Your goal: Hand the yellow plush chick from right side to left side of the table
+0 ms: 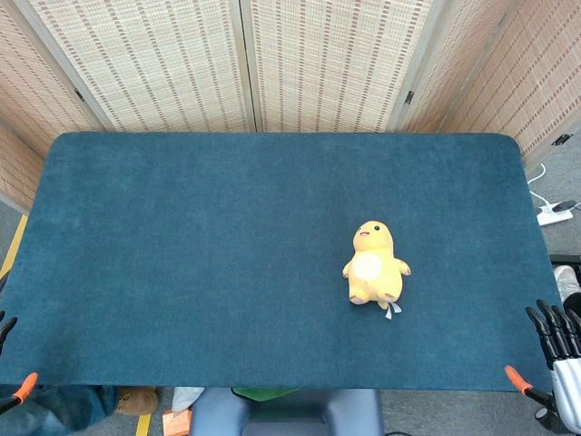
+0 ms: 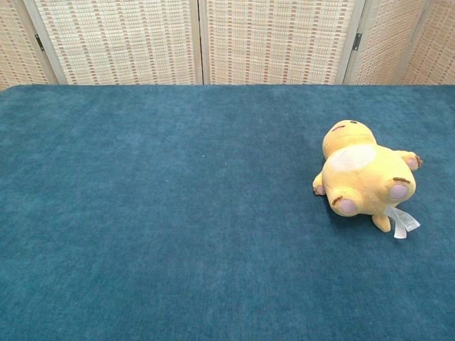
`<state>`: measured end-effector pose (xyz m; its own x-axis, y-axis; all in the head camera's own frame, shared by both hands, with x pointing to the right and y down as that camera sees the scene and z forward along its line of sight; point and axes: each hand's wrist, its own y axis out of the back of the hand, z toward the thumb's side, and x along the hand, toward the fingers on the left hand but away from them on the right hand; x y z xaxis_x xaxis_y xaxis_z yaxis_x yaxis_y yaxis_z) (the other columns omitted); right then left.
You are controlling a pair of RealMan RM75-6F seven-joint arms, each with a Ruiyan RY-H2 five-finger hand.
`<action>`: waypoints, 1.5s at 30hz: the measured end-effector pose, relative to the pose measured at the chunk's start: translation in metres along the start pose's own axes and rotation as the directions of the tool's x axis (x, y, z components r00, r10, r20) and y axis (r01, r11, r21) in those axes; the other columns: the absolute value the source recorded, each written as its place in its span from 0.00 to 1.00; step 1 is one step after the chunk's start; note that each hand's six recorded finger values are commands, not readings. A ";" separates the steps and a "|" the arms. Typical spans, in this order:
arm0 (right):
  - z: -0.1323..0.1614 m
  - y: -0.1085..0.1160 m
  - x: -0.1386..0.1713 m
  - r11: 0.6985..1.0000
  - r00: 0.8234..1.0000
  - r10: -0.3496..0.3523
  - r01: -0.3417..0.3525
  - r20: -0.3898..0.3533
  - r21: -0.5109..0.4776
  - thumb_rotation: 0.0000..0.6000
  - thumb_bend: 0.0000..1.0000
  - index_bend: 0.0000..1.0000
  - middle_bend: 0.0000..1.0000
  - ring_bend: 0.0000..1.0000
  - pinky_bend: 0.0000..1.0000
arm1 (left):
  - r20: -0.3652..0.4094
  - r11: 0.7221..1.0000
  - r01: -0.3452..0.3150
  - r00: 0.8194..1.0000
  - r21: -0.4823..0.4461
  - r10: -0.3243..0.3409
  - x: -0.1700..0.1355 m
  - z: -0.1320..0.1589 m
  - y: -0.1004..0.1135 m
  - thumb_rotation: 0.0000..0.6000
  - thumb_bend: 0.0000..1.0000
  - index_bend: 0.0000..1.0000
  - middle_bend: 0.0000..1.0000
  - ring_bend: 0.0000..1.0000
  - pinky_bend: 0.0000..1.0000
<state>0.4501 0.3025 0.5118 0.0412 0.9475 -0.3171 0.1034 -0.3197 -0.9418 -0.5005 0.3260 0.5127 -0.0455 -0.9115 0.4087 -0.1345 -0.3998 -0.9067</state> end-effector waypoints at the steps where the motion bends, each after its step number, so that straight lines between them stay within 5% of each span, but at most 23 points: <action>1: 0.000 -0.001 0.000 1.000 1.000 0.005 -0.005 0.000 0.001 1.00 0.13 0.00 0.00 0.00 0.00 | -0.001 1.000 0.002 1.000 0.001 -0.002 0.000 0.000 0.000 1.00 0.28 0.00 0.00 0.00 0.12; 12: 0.024 -0.035 -0.052 0.989 0.984 0.147 -0.144 -0.100 0.037 1.00 0.13 0.00 0.00 0.00 0.00 | -0.007 1.000 0.008 1.000 -0.005 -0.008 0.006 -0.002 -0.001 1.00 0.28 0.00 0.00 0.00 0.12; 19: 0.072 -0.081 -0.130 0.942 0.922 0.333 -0.316 -0.198 0.114 1.00 0.13 0.00 0.00 0.00 0.00 | -0.015 1.000 0.016 1.000 -0.016 -0.016 0.008 -0.006 -0.001 1.00 0.28 0.00 0.00 0.00 0.12; 26: 0.138 -0.127 -0.189 0.901 0.861 0.431 -0.392 -0.271 0.186 1.00 0.19 0.00 0.00 0.00 0.00 | -0.028 0.999 0.021 0.999 -0.029 -0.021 0.008 -0.012 0.000 1.00 0.28 0.00 0.00 0.00 0.12; 28: 0.148 -0.135 -0.194 0.892 0.850 0.447 -0.398 -0.279 0.214 1.00 0.21 0.00 0.02 0.00 0.08 | -0.029 0.999 0.021 0.999 -0.029 -0.022 0.007 -0.012 0.000 1.00 0.28 0.00 0.00 0.00 0.12; 29: 0.151 -0.139 -0.195 0.889 0.847 0.450 -0.395 -0.282 0.231 1.00 0.24 0.05 0.11 0.05 0.23 | -0.029 0.999 0.021 0.999 -0.030 -0.022 0.007 -0.012 0.000 1.00 0.28 0.00 0.00 0.00 0.12; 31: 0.160 -0.146 -0.197 0.888 0.847 0.443 -0.372 -0.293 0.269 1.00 0.32 0.29 0.43 0.32 0.57 | -0.027 0.999 0.022 0.999 -0.034 -0.023 0.007 -0.012 0.000 1.00 0.28 0.00 0.00 0.00 0.12; 34: 0.168 -0.147 -0.199 0.904 0.863 0.398 -0.311 -0.311 0.294 1.00 0.45 0.62 0.74 0.64 0.86 | -0.024 0.999 0.024 0.999 -0.046 -0.025 0.007 -0.012 0.000 1.00 0.28 0.00 0.00 0.00 0.12; 37: 0.175 -0.143 -0.199 0.927 0.878 0.330 -0.232 -0.346 0.295 1.00 0.54 0.73 0.81 0.72 0.94 | -0.021 0.998 0.026 0.999 -0.049 -0.027 0.006 -0.012 0.000 1.00 0.28 0.00 0.00 0.00 0.12; 40: 0.187 -0.135 -0.196 0.950 0.875 0.261 -0.159 -0.408 0.268 1.00 0.57 0.75 0.82 0.73 0.95 | -0.019 0.998 0.025 0.999 -0.057 -0.026 0.005 -0.012 0.001 1.00 0.28 0.00 0.00 0.00 0.12; 42: 0.198 -0.129 -0.193 0.964 0.862 0.219 -0.119 -0.458 0.237 1.00 0.57 0.75 0.82 0.73 0.95 | -0.018 0.998 0.025 1.000 -0.062 -0.026 0.005 -0.011 0.001 1.00 0.28 0.00 0.00 0.00 0.12; 45: 0.226 -0.118 -0.185 0.983 0.817 0.147 -0.060 -0.558 0.172 1.00 0.57 0.75 0.82 0.73 0.95 | -0.013 0.998 0.024 1.000 -0.064 -0.025 0.005 -0.011 0.001 1.00 0.28 0.00 0.00 0.00 0.12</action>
<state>0.2059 0.1665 0.6564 0.6035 0.7233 -0.3356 -0.0713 -0.3702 -0.9262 -0.5116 0.3217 0.5148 -0.0548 -0.9001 0.4323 -0.1990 -0.4144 -0.8881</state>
